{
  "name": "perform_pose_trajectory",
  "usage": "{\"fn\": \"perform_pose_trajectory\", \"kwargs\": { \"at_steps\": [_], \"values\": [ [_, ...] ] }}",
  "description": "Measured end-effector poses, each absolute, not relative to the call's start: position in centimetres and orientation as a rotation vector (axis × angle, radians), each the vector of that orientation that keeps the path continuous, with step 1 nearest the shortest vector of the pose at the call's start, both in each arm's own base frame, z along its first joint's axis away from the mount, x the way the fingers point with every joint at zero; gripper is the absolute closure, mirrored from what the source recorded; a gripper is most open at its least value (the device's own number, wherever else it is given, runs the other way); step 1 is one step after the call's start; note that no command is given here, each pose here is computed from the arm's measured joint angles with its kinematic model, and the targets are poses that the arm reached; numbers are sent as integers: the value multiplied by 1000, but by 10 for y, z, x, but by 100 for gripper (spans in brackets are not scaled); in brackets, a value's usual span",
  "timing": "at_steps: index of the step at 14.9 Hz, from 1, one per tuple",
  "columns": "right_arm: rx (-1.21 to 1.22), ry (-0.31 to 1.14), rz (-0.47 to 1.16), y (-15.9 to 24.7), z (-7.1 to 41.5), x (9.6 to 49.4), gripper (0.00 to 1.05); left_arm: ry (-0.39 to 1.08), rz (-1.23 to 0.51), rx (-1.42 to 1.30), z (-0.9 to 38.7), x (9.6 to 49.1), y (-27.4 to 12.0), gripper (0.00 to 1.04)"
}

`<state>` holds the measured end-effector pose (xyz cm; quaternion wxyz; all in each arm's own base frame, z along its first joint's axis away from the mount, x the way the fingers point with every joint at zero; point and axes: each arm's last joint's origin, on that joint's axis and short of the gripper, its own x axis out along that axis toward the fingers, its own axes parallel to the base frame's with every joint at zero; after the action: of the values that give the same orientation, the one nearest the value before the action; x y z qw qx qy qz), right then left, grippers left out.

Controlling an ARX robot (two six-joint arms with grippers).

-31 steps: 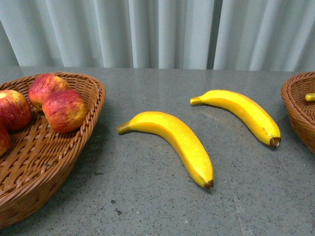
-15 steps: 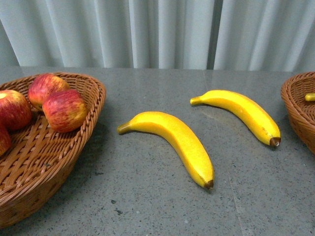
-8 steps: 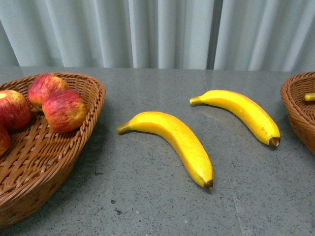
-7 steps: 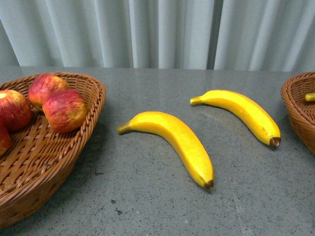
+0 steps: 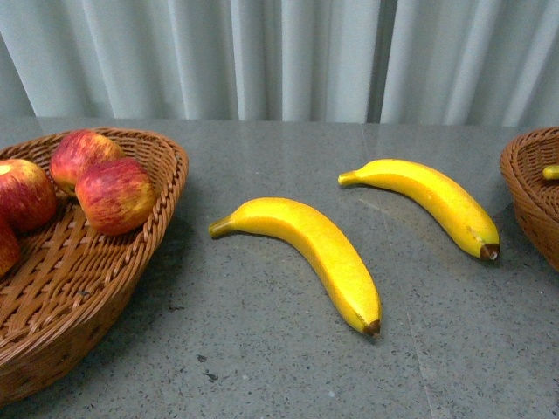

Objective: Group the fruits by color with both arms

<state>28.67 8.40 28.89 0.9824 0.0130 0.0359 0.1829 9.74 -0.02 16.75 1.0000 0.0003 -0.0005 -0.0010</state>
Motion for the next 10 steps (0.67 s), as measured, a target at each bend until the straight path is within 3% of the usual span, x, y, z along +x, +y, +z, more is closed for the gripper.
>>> {"fn": "perform_pose_trajectory", "kwargs": {
  "at_steps": [4,10],
  "values": [
    [-103,267,593,156,273,278,7,-1,-2,1,167,97,0,7],
    [-286,530,620,213,220,298,7,-1,-2,1,167,97,0,7]
  ]
}}
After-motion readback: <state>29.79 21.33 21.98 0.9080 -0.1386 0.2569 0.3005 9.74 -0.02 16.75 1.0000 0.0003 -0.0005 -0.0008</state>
